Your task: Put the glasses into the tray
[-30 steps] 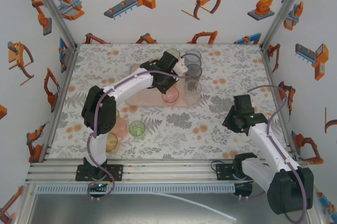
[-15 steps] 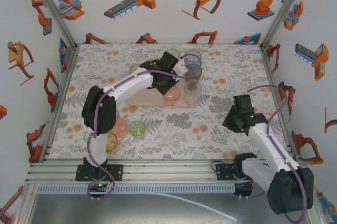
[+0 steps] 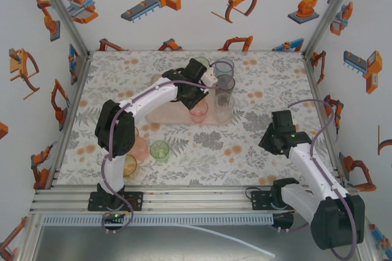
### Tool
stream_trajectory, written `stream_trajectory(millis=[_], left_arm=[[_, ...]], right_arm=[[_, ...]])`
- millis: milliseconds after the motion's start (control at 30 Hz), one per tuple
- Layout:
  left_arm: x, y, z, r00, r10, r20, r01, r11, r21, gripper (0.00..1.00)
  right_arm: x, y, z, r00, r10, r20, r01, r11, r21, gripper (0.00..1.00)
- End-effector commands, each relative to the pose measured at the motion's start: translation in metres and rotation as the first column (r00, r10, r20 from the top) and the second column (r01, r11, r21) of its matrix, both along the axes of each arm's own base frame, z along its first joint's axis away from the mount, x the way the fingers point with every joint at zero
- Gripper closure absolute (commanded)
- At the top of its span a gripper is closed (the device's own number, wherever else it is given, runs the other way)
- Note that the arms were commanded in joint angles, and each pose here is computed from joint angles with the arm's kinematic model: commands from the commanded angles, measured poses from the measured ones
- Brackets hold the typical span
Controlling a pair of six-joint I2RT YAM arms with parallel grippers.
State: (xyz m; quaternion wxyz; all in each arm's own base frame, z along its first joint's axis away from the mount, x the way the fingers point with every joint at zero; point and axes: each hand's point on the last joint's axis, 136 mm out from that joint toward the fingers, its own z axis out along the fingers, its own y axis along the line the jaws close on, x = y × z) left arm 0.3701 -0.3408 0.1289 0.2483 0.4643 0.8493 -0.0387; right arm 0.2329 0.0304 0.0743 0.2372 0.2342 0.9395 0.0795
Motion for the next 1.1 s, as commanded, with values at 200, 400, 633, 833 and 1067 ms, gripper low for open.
stream_trajectory(millis=[200,400,633,833,1067], left_arm=[[-0.004,0.006,0.011,1.000,-0.006,-0.014,0.006,1.000,0.007,0.62],[-0.006,0.006,0.023,1.000,-0.013,-0.004,0.013,1.000,-0.012,0.55],[-0.012,0.011,0.032,1.000,-0.020,-0.002,0.020,1.000,-0.011,0.52],[-0.021,0.016,0.039,1.000,-0.028,-0.008,0.028,1.000,-0.009,0.51],[-0.034,0.025,0.048,0.999,-0.035,-0.008,0.035,0.999,-0.004,0.48]], right_arm=[[0.006,-0.004,0.004,1.000,-0.017,0.026,0.017,1.000,-0.011,0.66],[0.005,-0.004,0.004,1.000,-0.016,0.027,0.016,1.000,-0.011,0.66],[0.005,-0.004,0.005,0.999,-0.017,0.029,0.017,1.000,-0.010,0.66],[0.005,-0.004,0.004,0.999,-0.017,0.027,0.018,1.000,-0.012,0.66],[0.005,-0.003,0.005,0.999,-0.014,0.030,0.014,1.000,-0.005,0.66]])
